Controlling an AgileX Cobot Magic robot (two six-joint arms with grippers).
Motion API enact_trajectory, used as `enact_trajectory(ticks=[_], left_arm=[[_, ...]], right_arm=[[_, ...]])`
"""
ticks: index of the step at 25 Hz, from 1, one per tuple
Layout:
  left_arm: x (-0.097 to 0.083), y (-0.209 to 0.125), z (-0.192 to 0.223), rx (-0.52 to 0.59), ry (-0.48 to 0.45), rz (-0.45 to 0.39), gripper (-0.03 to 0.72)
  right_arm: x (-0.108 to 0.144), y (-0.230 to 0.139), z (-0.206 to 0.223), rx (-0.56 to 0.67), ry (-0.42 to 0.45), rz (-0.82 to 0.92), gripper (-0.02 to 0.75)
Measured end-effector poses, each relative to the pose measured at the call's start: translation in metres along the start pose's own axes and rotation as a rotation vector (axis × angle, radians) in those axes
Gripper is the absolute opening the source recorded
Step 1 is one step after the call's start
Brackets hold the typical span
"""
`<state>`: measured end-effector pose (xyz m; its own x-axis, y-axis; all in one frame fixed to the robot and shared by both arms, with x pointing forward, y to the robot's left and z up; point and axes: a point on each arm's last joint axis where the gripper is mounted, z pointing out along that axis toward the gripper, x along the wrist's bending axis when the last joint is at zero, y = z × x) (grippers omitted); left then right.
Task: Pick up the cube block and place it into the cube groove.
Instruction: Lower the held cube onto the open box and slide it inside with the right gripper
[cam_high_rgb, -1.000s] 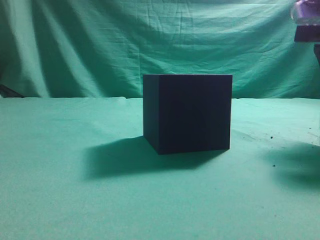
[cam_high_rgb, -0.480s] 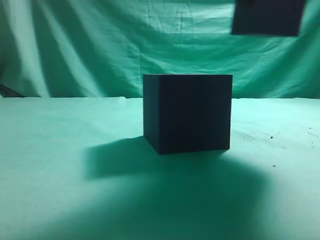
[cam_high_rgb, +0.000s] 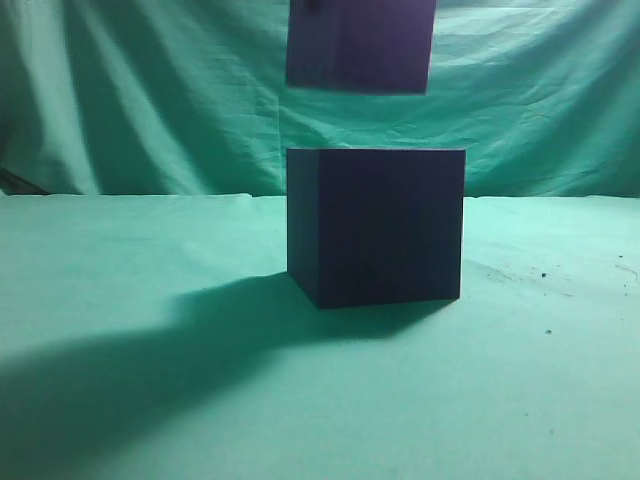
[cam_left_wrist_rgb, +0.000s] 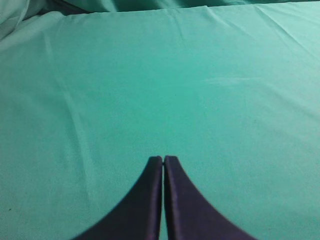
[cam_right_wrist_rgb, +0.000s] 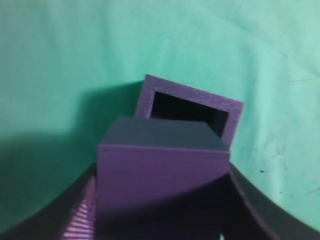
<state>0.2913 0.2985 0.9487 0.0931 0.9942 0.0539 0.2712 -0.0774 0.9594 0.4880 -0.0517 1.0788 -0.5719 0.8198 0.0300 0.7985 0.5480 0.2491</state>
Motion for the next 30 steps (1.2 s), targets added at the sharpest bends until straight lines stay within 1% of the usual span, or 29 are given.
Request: enact_trajectory(ticks=[5,9,13,19,27,30], left_arm=[[0.000,0.000,0.000,0.000,0.000,0.000,0.000],[0.000,0.000,0.000,0.000,0.000,0.000,0.000],[0.000,0.000,0.000,0.000,0.000,0.000,0.000],[0.000,0.000,0.000,0.000,0.000,0.000,0.000],[0.000,0.000,0.000,0.000,0.000,0.000,0.000],[0.000,0.000,0.000,0.000,0.000,0.000,0.000]], right_arm=[[0.000,0.004,0.018,0.041,-0.022,-0.005,0.417],[-0.003,0.006,0.020,0.034,-0.057,0.009,0.417],[-0.006,0.006,0.020,0.024,-0.087,0.066,0.417],[-0.006,0.007,0.020,0.013,-0.092,0.144,0.417],[-0.007,0.007,0.021,0.021,-0.095,0.158,0.417],[-0.006,0.007,0.029,0.054,-0.104,0.158,0.417]])
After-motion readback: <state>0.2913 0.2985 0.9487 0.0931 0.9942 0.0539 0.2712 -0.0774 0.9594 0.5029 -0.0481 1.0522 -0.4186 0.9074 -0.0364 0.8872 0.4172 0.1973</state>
